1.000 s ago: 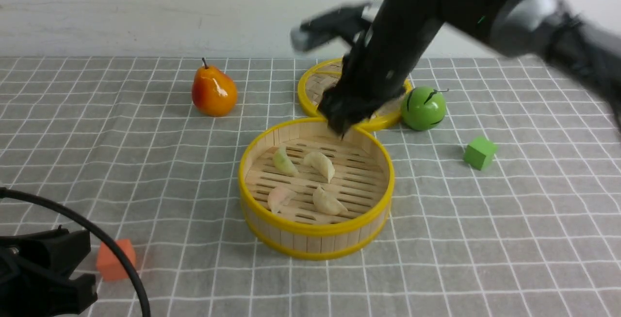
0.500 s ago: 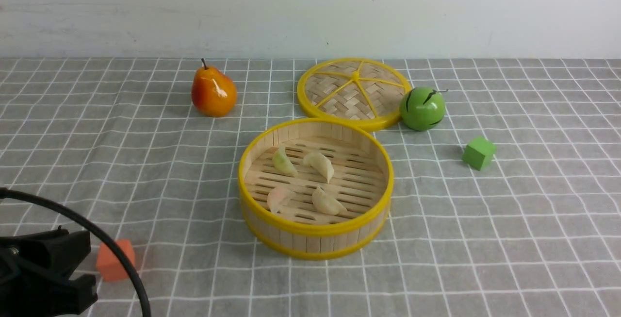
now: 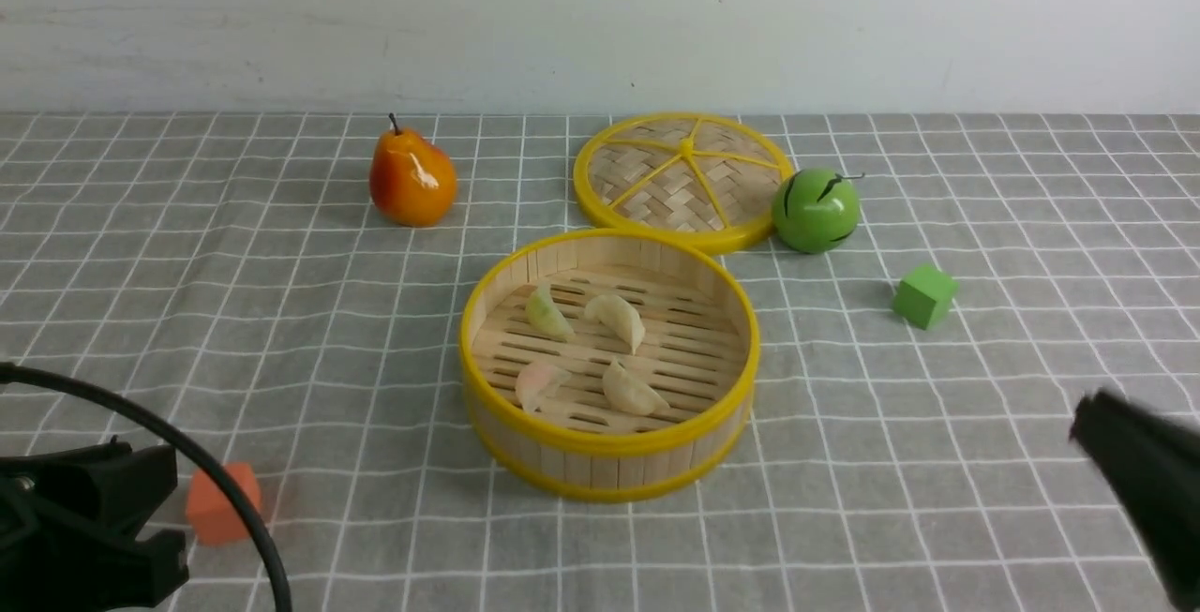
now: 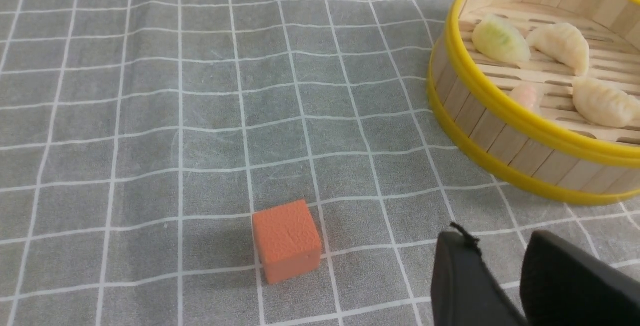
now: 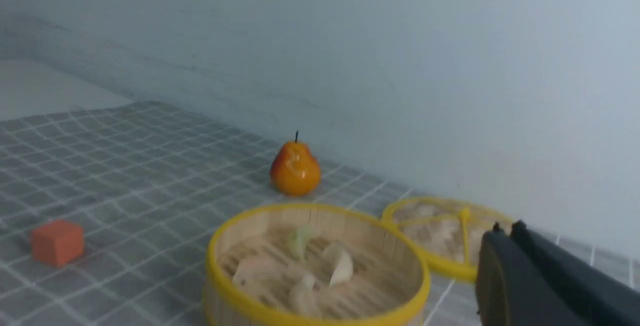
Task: Put the dumplings into the steamer on the table with the grey tablecloth.
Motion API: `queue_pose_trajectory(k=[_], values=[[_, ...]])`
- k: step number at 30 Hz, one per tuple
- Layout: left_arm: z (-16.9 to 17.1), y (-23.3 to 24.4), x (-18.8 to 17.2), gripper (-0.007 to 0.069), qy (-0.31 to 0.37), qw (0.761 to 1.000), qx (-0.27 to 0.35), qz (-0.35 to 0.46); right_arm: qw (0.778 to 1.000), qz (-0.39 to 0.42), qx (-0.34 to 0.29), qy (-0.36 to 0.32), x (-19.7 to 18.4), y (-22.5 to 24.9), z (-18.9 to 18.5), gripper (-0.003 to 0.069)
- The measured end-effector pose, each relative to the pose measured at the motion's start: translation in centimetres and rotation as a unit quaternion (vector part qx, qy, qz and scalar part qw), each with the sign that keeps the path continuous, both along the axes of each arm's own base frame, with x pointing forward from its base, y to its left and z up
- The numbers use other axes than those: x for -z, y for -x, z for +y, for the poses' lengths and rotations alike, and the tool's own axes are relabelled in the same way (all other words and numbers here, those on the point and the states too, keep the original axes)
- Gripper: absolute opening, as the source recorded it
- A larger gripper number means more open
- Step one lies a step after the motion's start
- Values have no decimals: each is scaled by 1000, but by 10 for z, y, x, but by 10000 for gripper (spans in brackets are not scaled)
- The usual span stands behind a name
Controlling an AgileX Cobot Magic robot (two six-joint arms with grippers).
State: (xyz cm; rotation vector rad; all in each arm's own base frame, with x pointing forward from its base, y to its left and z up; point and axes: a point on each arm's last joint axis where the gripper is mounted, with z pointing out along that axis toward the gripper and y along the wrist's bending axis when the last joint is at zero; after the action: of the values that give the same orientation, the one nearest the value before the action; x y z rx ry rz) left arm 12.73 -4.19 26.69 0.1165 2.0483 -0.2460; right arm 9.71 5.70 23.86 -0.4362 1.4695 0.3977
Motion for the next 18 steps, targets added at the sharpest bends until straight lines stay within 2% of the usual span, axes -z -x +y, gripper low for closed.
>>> queue_pose_trajectory(k=[2, 6, 7, 8, 10, 12, 18], values=[[0, 0, 0, 188, 0, 1000, 0, 0, 999, 32, 0, -4, 22, 5, -3, -8], [0, 0, 0, 194, 0, 1000, 0, 0, 986, 161, 15, 28, 56, 11, -8, -7], [0, 0, 0, 195, 0, 1000, 0, 0, 986, 161, 15, 28, 56, 11, -8, -7], [0, 0, 0, 196, -1, 1000, -1, 1, 974, 219, 25, 56, 68, 14, -11, -5], [0, 0, 0, 199, 0, 1000, 0, 1, 957, 276, 34, 85, 79, 18, -14, -3], [0, 0, 0, 201, 0, 1000, 0, 1, 950, 294, 40, 92, 82, 22, -17, -3], [0, 0, 0, 203, -1, 1000, -1, 1, 963, 249, 94, 47, 73, 31, -31, -1]])
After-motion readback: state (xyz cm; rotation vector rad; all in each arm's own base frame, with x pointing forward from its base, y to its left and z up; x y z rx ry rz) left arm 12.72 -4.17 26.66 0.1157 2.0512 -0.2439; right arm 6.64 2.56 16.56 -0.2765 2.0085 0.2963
